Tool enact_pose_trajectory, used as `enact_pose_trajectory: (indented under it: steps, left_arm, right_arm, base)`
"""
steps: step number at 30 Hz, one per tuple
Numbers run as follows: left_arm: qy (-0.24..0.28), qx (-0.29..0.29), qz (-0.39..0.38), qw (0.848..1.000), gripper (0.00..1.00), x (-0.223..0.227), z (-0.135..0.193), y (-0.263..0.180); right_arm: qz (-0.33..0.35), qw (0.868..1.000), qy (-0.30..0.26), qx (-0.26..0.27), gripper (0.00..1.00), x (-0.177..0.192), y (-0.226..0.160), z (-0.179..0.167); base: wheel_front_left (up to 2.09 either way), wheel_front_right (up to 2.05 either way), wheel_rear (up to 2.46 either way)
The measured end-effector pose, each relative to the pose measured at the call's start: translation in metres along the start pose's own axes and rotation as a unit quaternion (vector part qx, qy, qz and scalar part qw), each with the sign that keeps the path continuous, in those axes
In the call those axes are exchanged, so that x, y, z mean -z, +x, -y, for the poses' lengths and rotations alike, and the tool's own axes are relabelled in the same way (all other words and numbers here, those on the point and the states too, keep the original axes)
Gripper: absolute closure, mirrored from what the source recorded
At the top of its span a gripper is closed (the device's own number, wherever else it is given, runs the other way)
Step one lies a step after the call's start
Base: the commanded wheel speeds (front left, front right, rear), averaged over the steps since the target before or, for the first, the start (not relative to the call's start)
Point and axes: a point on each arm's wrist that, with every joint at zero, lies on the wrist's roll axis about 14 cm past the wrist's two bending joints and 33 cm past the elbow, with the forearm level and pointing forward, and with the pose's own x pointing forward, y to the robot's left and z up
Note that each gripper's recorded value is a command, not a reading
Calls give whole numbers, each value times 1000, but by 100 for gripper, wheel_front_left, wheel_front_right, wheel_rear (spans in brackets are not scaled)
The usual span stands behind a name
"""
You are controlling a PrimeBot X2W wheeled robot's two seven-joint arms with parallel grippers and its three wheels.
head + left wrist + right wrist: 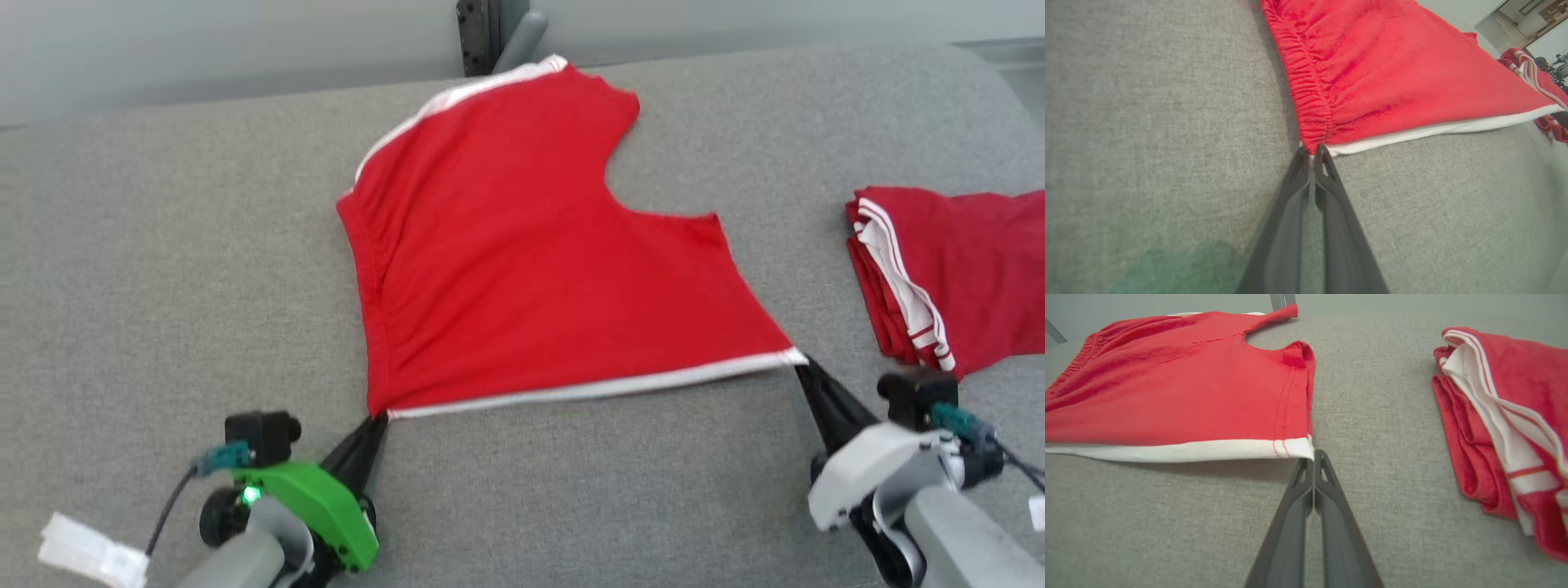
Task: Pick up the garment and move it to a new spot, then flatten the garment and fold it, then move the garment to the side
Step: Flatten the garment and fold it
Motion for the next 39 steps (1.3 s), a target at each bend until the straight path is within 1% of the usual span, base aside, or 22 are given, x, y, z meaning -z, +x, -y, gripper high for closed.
enact_pose_trajectory:
  steps: [3, 4, 6, 8, 11, 16, 18, 20, 24, 28, 32, 34, 39]
  left_arm:
    - [-28, -14, 6, 999, 100, 18, 3, -24]
    - [-30, -17, 8, 999, 100, 24, 5, -31]
    - [-39, -24, 21, 999, 100, 28, 7, -44]
    - [-29, -24, 26, 999, 100, 34, 10, -56]
    - [-27, -28, 30, 999, 100, 46, 13, -72]
    - [-25, -33, 47, 998, 100, 53, 16, -91]
    - [-31, -35, 59, 997, 100, 54, 19, -99]
    - [-29, -36, 81, 996, 100, 44, 19, -102]
    - [-22, -27, 129, 991, 100, 15, 25, -102]
    - [-28, -15, 148, 988, 100, 2, 35, -95]
    - [-17, 3, 178, 984, 100, -35, 41, -76]
    - [-21, 8, 192, 981, 100, -53, 43, -64]
    - [-20, 2, 196, 980, 100, -75, 32, -37]
  right_arm:
    - [-11, 1000, 18, 6, 100, 17, -31, -7]
    - [-12, 1000, 18, 4, 100, 21, -41, -10]
    - [3, 1000, 26, 10, 100, 17, -55, -12]
    - [12, 1000, 26, 13, 100, 17, -69, -14]
    - [7, 999, 29, 18, 100, 28, -90, -18]
    - [5, 999, 44, 27, 100, 41, -114, -25]
    - [2, 999, 43, 21, 100, 46, -123, -31]
    - [11, 999, 44, 20, 100, 41, -122, -32]
    - [39, 998, 44, 22, 100, 19, -109, -27]
    - [78, 996, 41, 19, 100, -15, -79, -22]
    - [114, 993, 18, 7, 100, -57, -35, -17]
    - [128, 992, -2, -2, 100, -79, -11, -16]
    - [126, 991, -29, -22, 100, -106, 49, -19]
  base:
    - [0, 0, 0]
    - [0, 0, 0]
    - [0, 0, 0]
    - [0, 0, 0]
    - [0, 0, 0]
    - [0, 0, 0]
    - [0, 0, 0]
    - [0, 0, 0]
    - [0, 0, 0]
    - [0, 0, 0]
    - [0, 0, 0]
    - [0, 0, 0]
    - [0, 0, 0]
